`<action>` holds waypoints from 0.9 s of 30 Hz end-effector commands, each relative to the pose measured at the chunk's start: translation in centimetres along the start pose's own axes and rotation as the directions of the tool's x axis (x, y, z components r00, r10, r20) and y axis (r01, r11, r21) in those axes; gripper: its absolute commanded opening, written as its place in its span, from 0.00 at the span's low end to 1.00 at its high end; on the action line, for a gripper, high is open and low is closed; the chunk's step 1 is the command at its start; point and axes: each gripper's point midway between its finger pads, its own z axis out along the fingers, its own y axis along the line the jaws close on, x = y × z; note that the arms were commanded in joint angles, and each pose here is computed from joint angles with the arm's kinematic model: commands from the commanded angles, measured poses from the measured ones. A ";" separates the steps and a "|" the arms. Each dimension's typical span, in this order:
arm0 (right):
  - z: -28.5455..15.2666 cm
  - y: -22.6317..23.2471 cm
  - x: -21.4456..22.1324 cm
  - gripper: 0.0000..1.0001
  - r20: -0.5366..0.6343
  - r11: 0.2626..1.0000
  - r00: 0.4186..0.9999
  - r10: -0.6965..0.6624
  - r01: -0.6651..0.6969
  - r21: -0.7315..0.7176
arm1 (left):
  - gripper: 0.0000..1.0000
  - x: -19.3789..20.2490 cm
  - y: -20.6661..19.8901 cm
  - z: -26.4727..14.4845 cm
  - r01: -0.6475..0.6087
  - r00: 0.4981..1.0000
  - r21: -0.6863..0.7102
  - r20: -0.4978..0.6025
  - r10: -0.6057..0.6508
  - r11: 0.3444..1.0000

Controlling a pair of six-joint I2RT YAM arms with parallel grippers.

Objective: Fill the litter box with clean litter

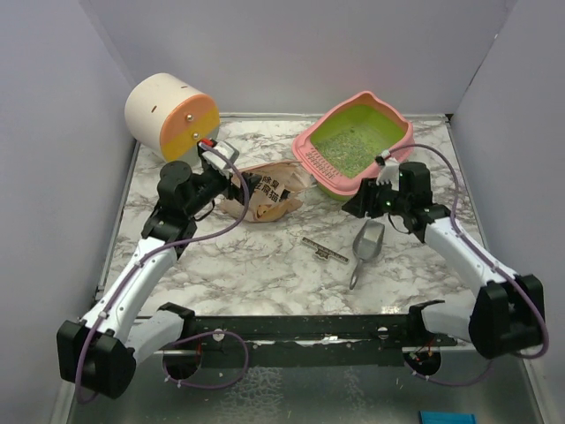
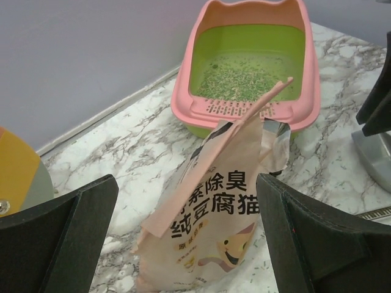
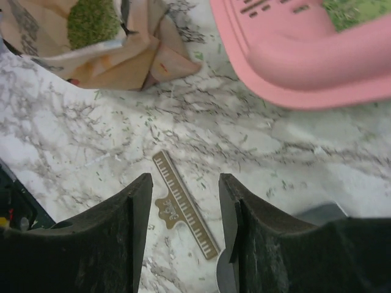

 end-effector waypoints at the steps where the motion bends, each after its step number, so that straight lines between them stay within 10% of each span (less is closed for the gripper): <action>1: 2.7 3.2 -5.0 0.48 0.108 0.958 0.982 -0.156 0.177 -0.225 | 0.99 -1.3 0.5 1.8 -0.105 0.994 0.037 0.017 0.105 0.994; 14: 8.3 6.0 -7.1 0.49 0.194 0.792 0.923 -0.333 0.386 -0.473 | 0.97 2.8 1.2 5.4 -0.169 0.981 0.142 -0.071 0.181 0.975; 18: 10.1 6.8 -5.9 0.49 0.187 0.755 0.904 -0.385 0.425 -0.499 | 0.65 4.3 2.3 5.4 -0.170 0.978 0.127 -0.103 0.183 0.977; 22: 11.0 7.0 -5.0 0.49 0.189 0.736 0.894 -0.405 0.442 -0.513 | 0.06 3.3 3.8 4.7 -0.144 0.985 0.073 -0.083 0.150 0.987; 27: 11.1 7.5 -4.7 0.49 0.252 0.693 0.871 -0.421 0.489 -0.530 | 0.00 1.7 5.4 3.6 -0.115 0.992 0.018 -0.047 0.116 0.993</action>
